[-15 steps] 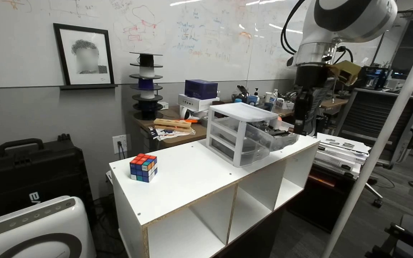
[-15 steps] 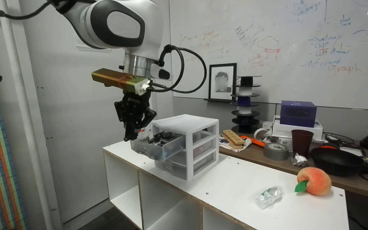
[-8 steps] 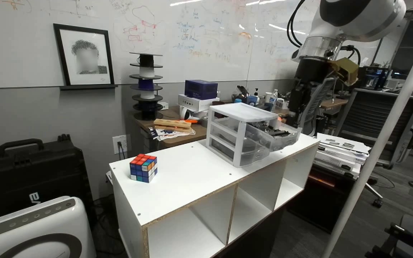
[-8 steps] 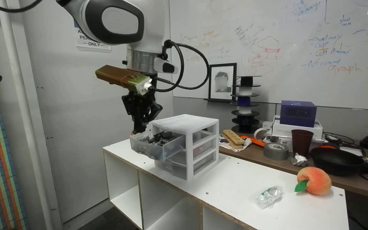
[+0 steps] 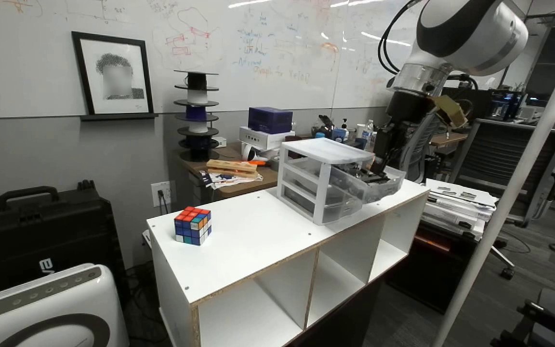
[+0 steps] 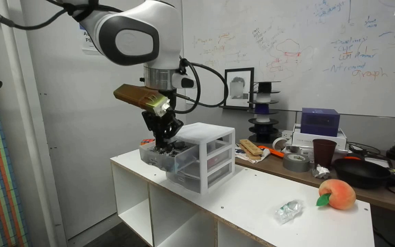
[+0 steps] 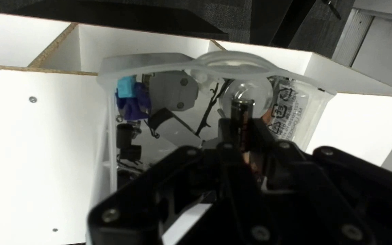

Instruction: Put the battery and plastic in the open drawer respectively, then close the drawer

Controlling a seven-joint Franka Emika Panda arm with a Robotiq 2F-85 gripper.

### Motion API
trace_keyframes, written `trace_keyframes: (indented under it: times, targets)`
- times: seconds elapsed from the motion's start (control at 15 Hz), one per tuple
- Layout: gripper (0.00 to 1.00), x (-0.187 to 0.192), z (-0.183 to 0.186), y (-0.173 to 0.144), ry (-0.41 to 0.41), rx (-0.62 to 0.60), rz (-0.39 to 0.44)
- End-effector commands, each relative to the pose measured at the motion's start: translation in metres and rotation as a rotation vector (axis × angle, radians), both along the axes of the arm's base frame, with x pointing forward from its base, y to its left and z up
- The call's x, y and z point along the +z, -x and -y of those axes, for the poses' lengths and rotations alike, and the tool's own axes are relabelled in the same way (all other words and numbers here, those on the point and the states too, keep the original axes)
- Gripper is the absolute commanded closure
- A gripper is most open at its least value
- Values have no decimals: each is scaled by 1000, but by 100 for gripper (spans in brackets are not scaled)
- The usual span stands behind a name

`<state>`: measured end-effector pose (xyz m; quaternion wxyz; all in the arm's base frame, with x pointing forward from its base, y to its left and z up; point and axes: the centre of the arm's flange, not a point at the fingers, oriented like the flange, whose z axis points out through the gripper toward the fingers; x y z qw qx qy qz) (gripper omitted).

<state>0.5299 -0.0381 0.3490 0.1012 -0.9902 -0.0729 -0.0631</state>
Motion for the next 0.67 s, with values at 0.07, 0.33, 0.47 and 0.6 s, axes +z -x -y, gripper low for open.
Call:
trace_keyframes:
  times: [0.07, 0.33, 0.47, 0.6]
  targets:
    - [57, 0, -4, -8, 2, -41, 91]
    - [29, 16, 7, -6, -31, -78, 136]
    - [14, 28, 22, 3, -52, -111, 146]
    - [1, 39, 43, 4, -63, -167, 167]
